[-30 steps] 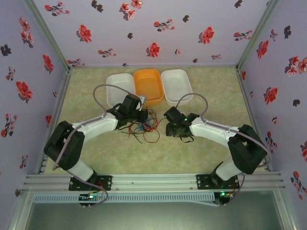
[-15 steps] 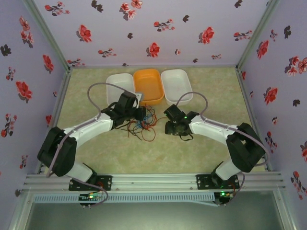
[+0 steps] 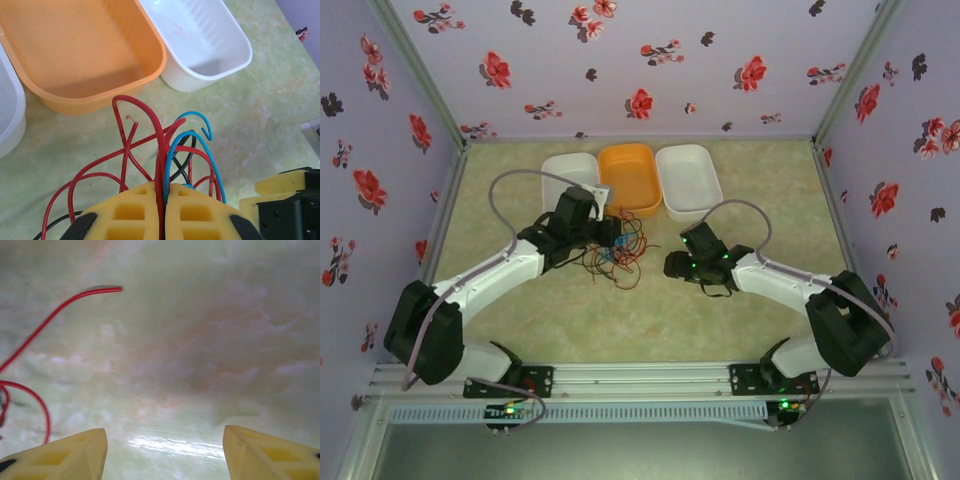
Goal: Untangle the cables
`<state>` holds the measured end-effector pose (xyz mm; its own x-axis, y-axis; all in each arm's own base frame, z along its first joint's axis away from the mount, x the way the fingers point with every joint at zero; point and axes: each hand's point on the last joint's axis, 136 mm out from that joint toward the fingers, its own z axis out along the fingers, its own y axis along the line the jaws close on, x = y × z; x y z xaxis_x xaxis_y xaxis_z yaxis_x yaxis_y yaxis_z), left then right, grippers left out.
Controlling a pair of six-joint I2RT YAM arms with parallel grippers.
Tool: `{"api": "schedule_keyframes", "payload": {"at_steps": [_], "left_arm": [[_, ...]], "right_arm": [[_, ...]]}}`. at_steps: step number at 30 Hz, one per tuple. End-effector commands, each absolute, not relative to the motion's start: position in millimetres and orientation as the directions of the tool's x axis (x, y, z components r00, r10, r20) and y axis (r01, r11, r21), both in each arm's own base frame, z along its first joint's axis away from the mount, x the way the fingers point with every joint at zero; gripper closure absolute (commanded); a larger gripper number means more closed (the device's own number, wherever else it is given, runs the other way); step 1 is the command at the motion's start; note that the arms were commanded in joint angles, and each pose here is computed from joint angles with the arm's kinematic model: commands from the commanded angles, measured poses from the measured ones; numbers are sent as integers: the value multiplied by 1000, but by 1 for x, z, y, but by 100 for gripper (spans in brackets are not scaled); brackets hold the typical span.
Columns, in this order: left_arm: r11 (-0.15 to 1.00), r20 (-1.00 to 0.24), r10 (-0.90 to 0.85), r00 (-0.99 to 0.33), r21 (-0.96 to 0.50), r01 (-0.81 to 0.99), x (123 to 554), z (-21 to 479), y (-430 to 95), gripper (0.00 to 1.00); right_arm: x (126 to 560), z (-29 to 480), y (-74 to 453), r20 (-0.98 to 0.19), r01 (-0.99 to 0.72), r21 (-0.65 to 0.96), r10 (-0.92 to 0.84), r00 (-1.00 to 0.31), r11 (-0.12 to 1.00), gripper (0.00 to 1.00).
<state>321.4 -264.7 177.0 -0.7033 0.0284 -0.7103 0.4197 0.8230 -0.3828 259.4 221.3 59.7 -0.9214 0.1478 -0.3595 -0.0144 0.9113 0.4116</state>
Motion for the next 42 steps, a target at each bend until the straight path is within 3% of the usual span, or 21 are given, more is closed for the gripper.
{"api": "schedule_keyframes", "payload": {"at_steps": [1, 11, 28, 42], "left_arm": [[807, -725, -24, -688, -420, 415, 324, 193, -263, 100], [763, -708, -131, -694, -519, 386, 332, 201, -268, 100], [691, -645, -259, -718, -644, 329, 336, 200, -259, 100], [747, -652, -237, -720, -596, 294, 337, 186, -248, 100]], "right_arm": [[270, 68, 251, -368, -62, 548, 174, -913, 834, 35], [279, 45, 288, -268, -54, 634, 153, -951, 771, 40], [297, 42, 321, -265, -117, 696, 102, -959, 708, 50], [282, 94, 254, -484, -123, 489, 151, -862, 864, 51]]}}
